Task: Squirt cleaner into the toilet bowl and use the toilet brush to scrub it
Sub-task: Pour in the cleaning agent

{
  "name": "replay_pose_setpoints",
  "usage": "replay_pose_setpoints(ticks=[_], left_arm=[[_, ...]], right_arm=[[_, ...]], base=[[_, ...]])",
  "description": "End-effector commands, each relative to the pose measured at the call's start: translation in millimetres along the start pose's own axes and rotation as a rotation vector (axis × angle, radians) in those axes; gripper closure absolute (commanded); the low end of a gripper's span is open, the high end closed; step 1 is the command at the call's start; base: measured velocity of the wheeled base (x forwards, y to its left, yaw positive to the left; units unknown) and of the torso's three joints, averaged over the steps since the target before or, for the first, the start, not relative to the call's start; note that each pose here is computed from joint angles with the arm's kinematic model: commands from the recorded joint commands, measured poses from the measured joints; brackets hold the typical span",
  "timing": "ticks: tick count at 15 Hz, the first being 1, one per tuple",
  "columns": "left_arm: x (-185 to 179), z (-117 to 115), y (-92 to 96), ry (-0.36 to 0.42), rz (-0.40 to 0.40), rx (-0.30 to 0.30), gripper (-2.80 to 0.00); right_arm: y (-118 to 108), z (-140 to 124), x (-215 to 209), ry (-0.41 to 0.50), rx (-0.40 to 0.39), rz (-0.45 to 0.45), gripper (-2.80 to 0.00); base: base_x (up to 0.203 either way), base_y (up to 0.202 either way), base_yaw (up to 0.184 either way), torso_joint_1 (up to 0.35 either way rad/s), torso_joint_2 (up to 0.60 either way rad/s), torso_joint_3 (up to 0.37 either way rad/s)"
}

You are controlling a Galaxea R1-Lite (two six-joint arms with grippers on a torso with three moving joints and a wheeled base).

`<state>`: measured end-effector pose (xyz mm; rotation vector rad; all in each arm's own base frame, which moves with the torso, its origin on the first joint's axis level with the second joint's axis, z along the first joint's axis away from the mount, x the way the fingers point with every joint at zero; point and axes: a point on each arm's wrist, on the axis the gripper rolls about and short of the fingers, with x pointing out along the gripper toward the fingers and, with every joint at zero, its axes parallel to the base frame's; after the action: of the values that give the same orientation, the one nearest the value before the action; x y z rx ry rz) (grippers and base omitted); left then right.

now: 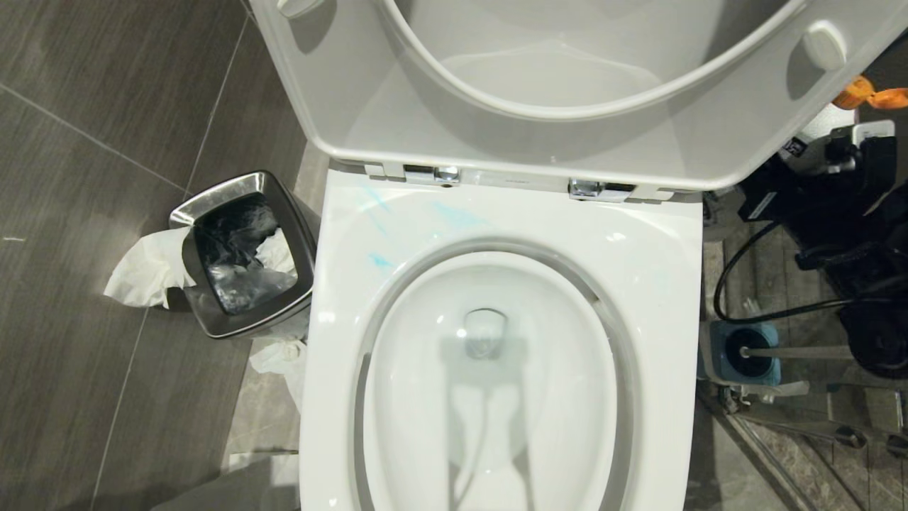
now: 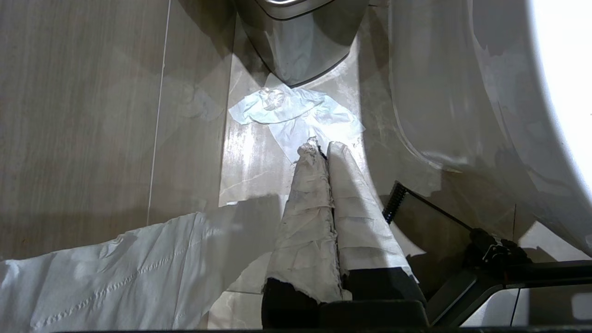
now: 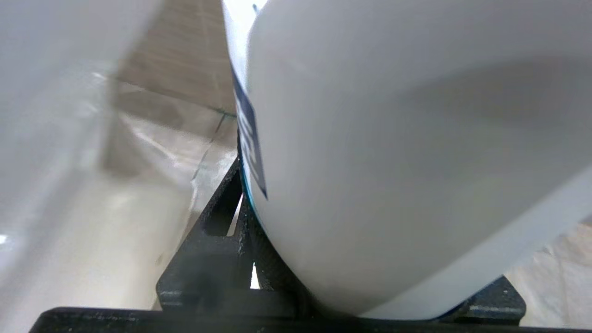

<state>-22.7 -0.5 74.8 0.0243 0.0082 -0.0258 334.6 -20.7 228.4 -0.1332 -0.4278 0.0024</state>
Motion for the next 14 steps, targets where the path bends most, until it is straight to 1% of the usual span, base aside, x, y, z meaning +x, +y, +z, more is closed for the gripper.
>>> replay_pose_setpoints(ticks=[1, 4, 5, 9, 12, 14], left_arm=[[0.1, -0.5, 0.0, 0.002, 0.000, 0.000, 0.00], [0.1, -0.3, 0.0, 0.001, 0.000, 0.000, 0.00], [0.1, -0.3, 0.0, 0.001, 0.000, 0.000, 0.00], [0.1, -0.4, 0.0, 0.002, 0.000, 0.000, 0.00], [0.1, -0.5, 0.0, 0.002, 0.000, 0.000, 0.00], [0.1, -0.5, 0.0, 0.002, 0.000, 0.000, 0.00]], right_arm=[[-1.9, 49.5, -35.9, -0.071, -0.003, -0.009, 0.00], [-2.8, 83.3, -72.1, -0.070, 0.012, -0.045, 0.00], [-2.9, 90.7, -83.1, -0.061, 0.024, -0.055, 0.00], [-1.3, 105.2, -126.1, -0.025, 0.052, -0.088, 0.00], [1.9, 111.7, -154.6, -0.022, 0.051, -0.074, 0.00], [2.0, 121.2, -167.4, -0.012, 0.052, -0.072, 0.00]], base=[[0.000, 0.000, 0.000, 0.000, 0.00, 0.000], [0.000, 0.000, 0.000, 0.000, 0.00, 0.000], [0.000, 0.000, 0.000, 0.000, 0.00, 0.000], [0.000, 0.000, 0.000, 0.000, 0.00, 0.000], [0.000, 0.000, 0.000, 0.000, 0.00, 0.000], [0.000, 0.000, 0.000, 0.000, 0.00, 0.000]])
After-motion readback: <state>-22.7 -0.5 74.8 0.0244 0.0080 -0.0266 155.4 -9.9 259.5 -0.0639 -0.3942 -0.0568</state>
